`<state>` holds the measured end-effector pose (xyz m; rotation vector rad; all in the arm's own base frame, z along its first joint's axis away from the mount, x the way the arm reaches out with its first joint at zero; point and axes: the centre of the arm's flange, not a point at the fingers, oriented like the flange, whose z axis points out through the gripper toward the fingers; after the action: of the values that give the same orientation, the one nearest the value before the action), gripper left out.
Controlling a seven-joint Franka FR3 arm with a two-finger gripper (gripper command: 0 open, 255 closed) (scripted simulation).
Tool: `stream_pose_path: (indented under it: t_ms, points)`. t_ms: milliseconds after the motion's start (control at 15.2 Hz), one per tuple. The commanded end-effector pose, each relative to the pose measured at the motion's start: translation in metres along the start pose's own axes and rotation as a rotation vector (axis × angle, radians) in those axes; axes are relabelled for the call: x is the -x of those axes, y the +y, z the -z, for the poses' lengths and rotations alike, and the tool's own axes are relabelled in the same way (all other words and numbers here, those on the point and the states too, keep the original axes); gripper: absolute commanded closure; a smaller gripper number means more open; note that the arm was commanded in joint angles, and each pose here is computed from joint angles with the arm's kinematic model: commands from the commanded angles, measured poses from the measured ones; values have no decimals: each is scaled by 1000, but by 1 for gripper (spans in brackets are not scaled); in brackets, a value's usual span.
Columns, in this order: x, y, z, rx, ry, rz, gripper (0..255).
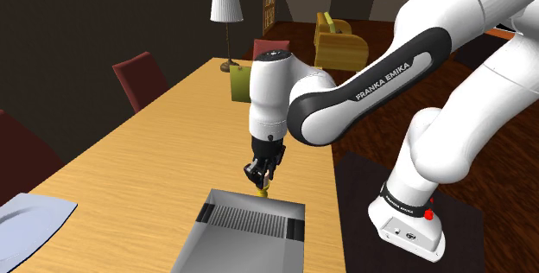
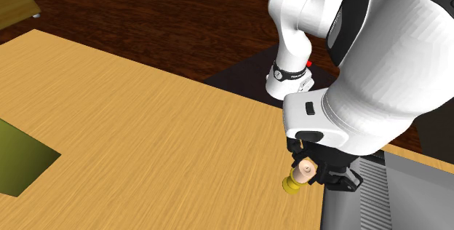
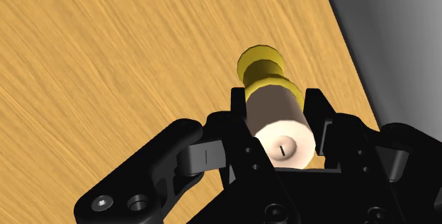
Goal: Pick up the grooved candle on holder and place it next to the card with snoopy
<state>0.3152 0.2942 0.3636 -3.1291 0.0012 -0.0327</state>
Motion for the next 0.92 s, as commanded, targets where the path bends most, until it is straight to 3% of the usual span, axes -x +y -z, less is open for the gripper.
stream_pose_path:
  t_ms: [0,396,858]
  points:
    - [0,0,0,0,0,0,255]
    - [0,0,0,0,0,0,255]
    - [-1,-1,37,0,0,0,255]
